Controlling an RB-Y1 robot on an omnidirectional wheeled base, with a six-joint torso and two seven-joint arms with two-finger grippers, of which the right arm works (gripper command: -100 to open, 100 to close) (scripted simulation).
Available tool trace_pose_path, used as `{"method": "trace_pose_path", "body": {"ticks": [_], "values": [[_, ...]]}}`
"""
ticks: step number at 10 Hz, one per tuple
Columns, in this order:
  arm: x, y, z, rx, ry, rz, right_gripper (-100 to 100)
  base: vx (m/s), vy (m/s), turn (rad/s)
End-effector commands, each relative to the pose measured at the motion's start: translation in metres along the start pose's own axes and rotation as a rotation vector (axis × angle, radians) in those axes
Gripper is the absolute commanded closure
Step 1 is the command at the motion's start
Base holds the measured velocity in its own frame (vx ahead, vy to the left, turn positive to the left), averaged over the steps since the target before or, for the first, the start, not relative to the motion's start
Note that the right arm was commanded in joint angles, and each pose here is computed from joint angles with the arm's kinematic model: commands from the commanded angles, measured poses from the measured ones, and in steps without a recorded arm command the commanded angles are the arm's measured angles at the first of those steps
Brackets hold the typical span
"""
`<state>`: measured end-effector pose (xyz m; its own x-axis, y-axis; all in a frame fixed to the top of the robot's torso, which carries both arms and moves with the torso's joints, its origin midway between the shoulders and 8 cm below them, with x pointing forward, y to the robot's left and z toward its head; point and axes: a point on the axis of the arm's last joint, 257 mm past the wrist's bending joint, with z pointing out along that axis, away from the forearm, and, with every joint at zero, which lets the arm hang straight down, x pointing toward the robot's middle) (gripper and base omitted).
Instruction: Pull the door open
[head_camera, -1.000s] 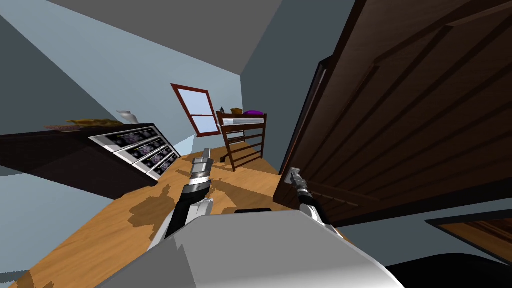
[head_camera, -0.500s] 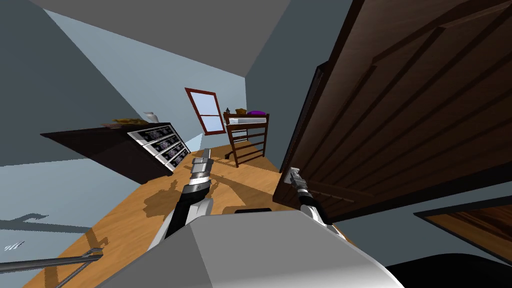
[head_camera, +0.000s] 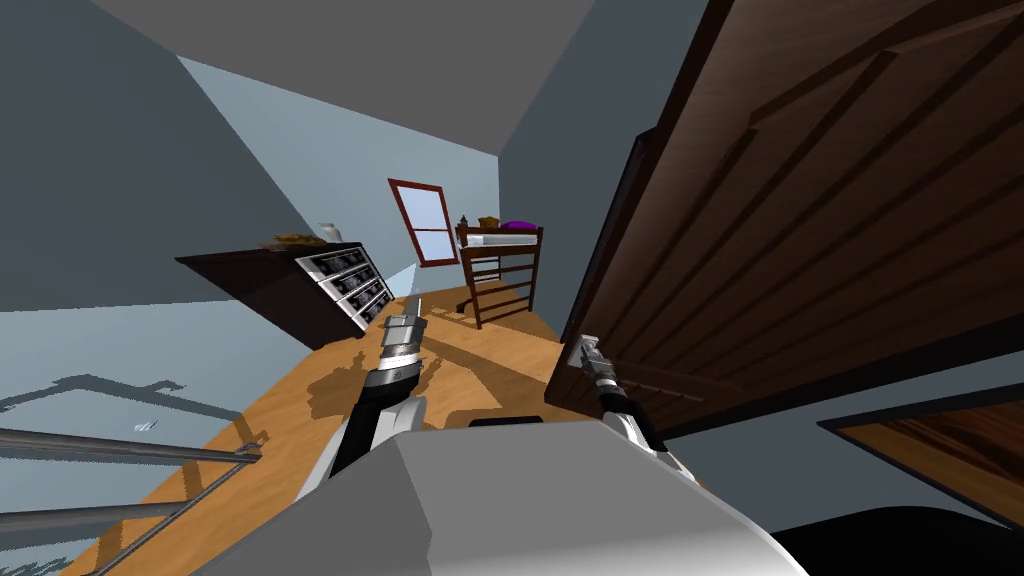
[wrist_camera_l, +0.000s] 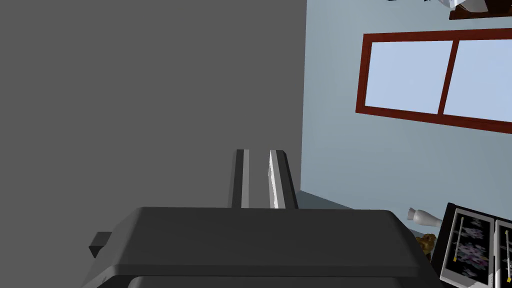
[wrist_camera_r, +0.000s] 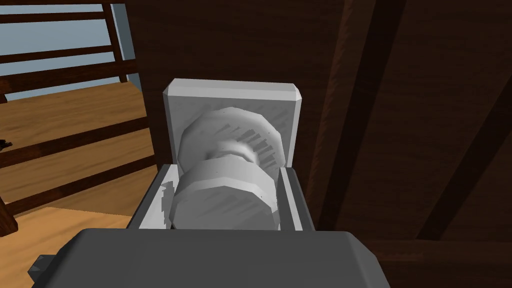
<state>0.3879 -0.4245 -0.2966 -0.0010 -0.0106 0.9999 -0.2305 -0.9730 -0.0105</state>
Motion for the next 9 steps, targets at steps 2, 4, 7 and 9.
{"method": "trace_pose_path", "body": {"ticks": [2,4,7,9], "values": [[-0.0009,-0.0043,-0.0032,0.024,-0.002,0.003,100,-0.22,-0.046,0.134],[-0.0004,-0.0059,-0.005,0.039,-0.001,0.003,100,-0.197,-0.045,0.115],[0.0003,-0.0079,-0.0075,0.058,0.001,0.004,100,-0.192,-0.038,0.109],[-0.0031,-0.0095,-0.0095,0.065,-0.008,0.003,100,-0.099,-0.009,0.079]]}}
